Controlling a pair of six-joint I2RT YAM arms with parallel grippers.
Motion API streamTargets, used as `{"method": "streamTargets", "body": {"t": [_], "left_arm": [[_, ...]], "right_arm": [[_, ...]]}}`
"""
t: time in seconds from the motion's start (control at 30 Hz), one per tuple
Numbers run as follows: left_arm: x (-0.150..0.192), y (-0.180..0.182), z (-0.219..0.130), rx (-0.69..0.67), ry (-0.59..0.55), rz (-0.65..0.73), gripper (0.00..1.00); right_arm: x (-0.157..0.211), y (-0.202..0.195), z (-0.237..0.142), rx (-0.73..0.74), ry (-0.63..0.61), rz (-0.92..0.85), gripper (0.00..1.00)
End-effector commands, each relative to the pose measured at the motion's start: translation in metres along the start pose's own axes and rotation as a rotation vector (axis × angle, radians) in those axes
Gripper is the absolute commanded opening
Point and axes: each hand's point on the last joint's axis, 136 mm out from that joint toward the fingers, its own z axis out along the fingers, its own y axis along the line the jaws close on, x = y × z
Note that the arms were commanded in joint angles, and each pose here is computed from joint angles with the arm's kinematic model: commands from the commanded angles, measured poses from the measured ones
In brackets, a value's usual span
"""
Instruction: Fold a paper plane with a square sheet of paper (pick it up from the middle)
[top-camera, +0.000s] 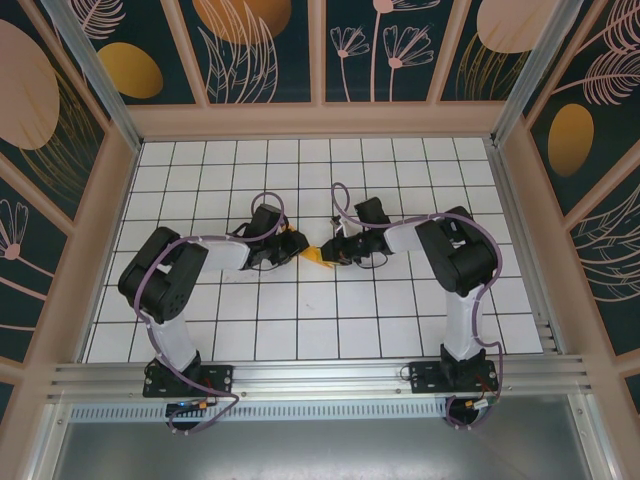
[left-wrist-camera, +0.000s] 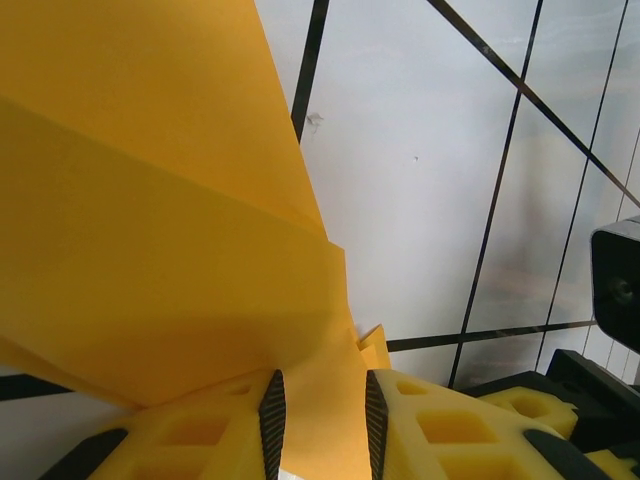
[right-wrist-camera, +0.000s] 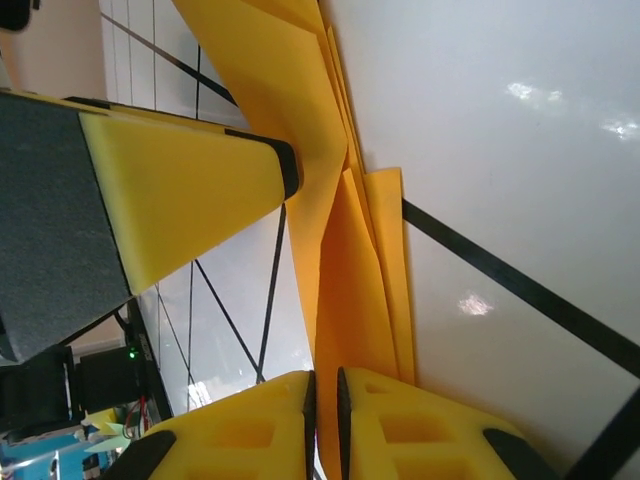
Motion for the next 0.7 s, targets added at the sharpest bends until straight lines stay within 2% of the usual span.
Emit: {"method": "streamTargets", "body": {"t": [0.0, 0.2, 0.3, 0.5, 0.67], "left_arm": [[0.004, 0.034, 0.008, -0.128, 0.005, -0.034, 0.3], [0.004, 0.04, 0.009, -0.164, 0.006, -0.037, 0.31], [0.003, 0.043, 0.009, -0.182, 0.003, -0.037, 0.31], [0.003, 0.046, 0.01, -0.202, 0.008, -0.04, 0.32], [0.002, 0.044, 0.011, -0.204, 0.01, -0.035, 0.34]], "right_arm": [[0.014, -0.015, -0.007, 0.081, 0.028, 0.01, 0.13], [0.012, -0.034, -0.005, 0.155, 0.026, 0.021, 0.02], [0.006, -0.032, -0.006, 0.144, 0.014, 0.022, 0.01], [-0.002, -0.003, -0.016, 0.097, -0.008, -0.096, 0.14], [0.005, 0.001, -0.014, 0.109, 0.022, -0.212, 0.2]]}}
